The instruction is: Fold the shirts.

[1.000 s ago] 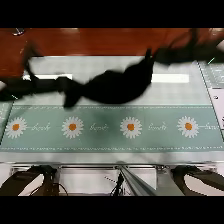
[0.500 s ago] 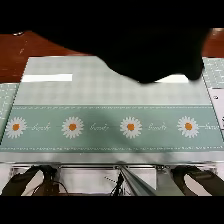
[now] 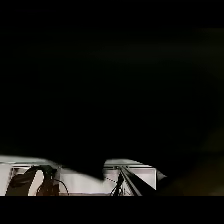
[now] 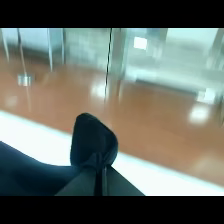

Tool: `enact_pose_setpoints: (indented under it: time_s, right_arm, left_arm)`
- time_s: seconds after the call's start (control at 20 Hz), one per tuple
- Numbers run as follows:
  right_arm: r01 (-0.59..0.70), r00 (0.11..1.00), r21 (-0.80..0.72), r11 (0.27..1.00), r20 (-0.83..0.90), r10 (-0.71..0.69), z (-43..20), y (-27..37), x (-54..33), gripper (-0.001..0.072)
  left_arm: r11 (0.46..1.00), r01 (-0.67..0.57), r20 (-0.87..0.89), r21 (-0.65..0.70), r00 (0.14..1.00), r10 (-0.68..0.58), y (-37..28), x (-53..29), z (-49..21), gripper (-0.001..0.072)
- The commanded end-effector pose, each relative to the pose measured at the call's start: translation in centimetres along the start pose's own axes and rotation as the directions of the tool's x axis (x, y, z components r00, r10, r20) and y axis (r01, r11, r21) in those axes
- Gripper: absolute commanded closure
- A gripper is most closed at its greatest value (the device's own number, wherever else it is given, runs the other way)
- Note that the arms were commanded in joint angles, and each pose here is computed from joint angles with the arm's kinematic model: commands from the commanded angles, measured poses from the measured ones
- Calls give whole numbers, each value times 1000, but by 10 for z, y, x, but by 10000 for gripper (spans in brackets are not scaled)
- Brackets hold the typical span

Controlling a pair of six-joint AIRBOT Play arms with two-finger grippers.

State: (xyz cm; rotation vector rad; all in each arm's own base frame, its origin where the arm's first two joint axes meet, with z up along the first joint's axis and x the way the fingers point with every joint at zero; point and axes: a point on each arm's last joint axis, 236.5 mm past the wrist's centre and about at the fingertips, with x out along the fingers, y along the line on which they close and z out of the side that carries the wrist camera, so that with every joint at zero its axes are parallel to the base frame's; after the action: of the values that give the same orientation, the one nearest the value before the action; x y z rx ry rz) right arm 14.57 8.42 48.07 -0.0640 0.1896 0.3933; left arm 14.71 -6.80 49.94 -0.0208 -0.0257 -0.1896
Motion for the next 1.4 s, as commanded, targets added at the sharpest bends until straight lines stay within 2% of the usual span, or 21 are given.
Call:
enact_pose_setpoints:
  time_s: [0.0,0.15,0.25,0.35,0.45,0.55,0.7,0.9,0.95,1.0,1.05,1.15,1.2,1.25,1.3,1.35]
  right_arm:
    - [-7,967,66,998,-255,23,-69,-4,24,688]
    - [6,895,160,987,-440,66,-140,-18,87,688]
    - [39,874,212,976,-481,70,-184,-35,144,688]
    - [98,857,240,966,-514,40,-225,-60,203,688]
    - [128,825,281,951,-563,56,-255,-74,254,688]
    - [129,797,355,926,-592,116,-281,-77,304,688]
    - [126,770,462,878,-604,207,-309,-77,369,688]
    - [163,751,581,797,-597,282,-334,-78,428,671]
    - [193,745,601,775,-604,283,-342,-80,434,480]
    - [210,740,607,766,-611,281,-347,-84,436,193]
    - [218,732,598,771,-623,276,-351,-91,432,82]
    - [241,674,544,804,-689,264,-360,-117,401,82]
    - [263,605,485,834,-756,248,-371,-134,371,84]
    - [312,492,404,860,-843,217,-390,-156,331,86]
    - [376,387,339,862,-903,187,-407,-175,293,95]
    - [435,313,312,845,-932,183,-423,-184,259,95]
  left_arm:
    - [996,-61,-229,-62,972,46,20,10,-72,681]
    - [962,23,-476,-270,866,-154,8,55,-178,680]
    - [898,55,-558,-437,766,-318,-5,80,-255,680]
    - [829,4,-579,-559,714,-394,-3,103,-327,681]
    - [783,-101,-616,-614,682,-394,10,118,-391,681]
    - [765,-186,-655,-616,661,-366,25,129,-438,681]
    - [792,-216,-688,-572,651,-320,41,158,-476,681]
    - [786,-262,-734,-560,597,-324,39,188,-518,663]
    - [780,-262,-740,-568,577,-345,33,192,-524,510]
    - [786,-239,-747,-570,549,-374,27,195,-526,160]
    - [803,-193,-750,-564,525,-402,24,197,-523,3]
    - [859,-129,-784,-496,491,-379,49,200,-502,3]
    - [879,-153,-806,-452,492,-329,73,201,-489,4]
    - [887,-211,-828,-410,493,-266,103,198,-477,4]
    - [877,-282,-842,-389,495,-214,128,194,-471,4]
    - [844,-355,-844,-402,500,-192,146,188,-470,4]
